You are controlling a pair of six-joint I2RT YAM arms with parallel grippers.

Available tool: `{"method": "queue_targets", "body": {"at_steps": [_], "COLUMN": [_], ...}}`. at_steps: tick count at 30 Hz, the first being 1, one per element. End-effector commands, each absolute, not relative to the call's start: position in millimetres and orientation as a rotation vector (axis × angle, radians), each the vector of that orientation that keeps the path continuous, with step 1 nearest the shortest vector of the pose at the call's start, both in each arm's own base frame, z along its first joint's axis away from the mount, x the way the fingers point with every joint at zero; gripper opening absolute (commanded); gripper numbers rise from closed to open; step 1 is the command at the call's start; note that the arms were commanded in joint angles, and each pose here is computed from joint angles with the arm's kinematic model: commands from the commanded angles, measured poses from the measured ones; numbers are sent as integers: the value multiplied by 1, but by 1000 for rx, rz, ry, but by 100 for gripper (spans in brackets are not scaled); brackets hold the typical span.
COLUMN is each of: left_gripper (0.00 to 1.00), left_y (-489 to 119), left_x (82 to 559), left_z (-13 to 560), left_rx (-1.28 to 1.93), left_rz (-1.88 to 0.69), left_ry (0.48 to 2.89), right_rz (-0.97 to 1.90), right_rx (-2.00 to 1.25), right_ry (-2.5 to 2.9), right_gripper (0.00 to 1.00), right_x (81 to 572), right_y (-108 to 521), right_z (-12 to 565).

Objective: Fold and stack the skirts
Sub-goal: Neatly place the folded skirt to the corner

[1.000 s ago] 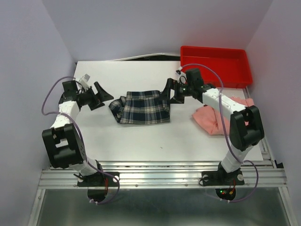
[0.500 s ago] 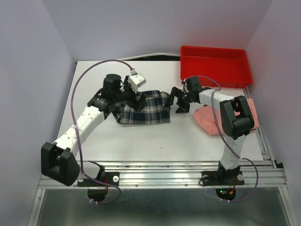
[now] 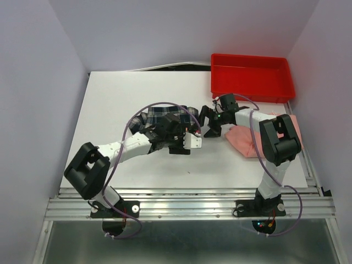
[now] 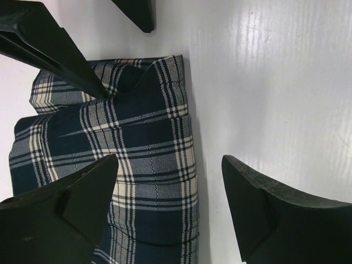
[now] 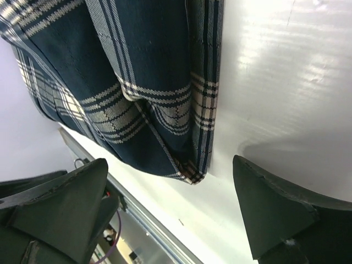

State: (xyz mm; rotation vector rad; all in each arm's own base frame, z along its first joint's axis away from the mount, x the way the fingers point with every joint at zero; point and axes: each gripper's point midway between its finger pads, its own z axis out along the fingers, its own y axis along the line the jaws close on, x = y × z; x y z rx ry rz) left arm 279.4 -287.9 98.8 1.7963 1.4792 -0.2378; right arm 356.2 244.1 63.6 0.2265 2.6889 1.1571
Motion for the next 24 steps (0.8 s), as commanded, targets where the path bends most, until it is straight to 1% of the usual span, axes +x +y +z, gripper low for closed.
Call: {"method": "queue_targets", "body": {"at_steps": [1,4,10,14,17,18,19,21,22,24], "left_gripper": [87,86,79,78,68,63,46,31,19,11], "left_y": [-298,-302,-313,-313,-309,-309,-308,-308,-307,-307], "left_x": [299,302,303,314,324,325,325,322,317,312], "left_z": [106,92,70,54,42,40,37,36,37,42], "left_rx": [1823,1869,1971,1965,1947,1945,1943,1938,1944,1925], "left_rz": [-116,-100,-130,-91,-35,-31,-39,-67,-119,-191], "left_ry": [1334,1330,1298,1375,1423,1435,1463,1489,1518,1547], "right_rz": [1243,1239,1256,1237,1231,1233,1230,1222,1213,1199], "right_rx": [166,186,169,147,150,145,140,126,116,73], "right_ry": [2644,2667,2697,2685,2691,2694,2699,2701,2699,2677], "right_gripper": [100,100,100,100,100,100,100,100,100,100], "right_x": [355,352,346,348,346,344,343,342,342,345], "right_y": [252,251,252,250,249,249,248,247,246,246], "right_z": [73,64,52,53,51,50,48,45,44,44]}}
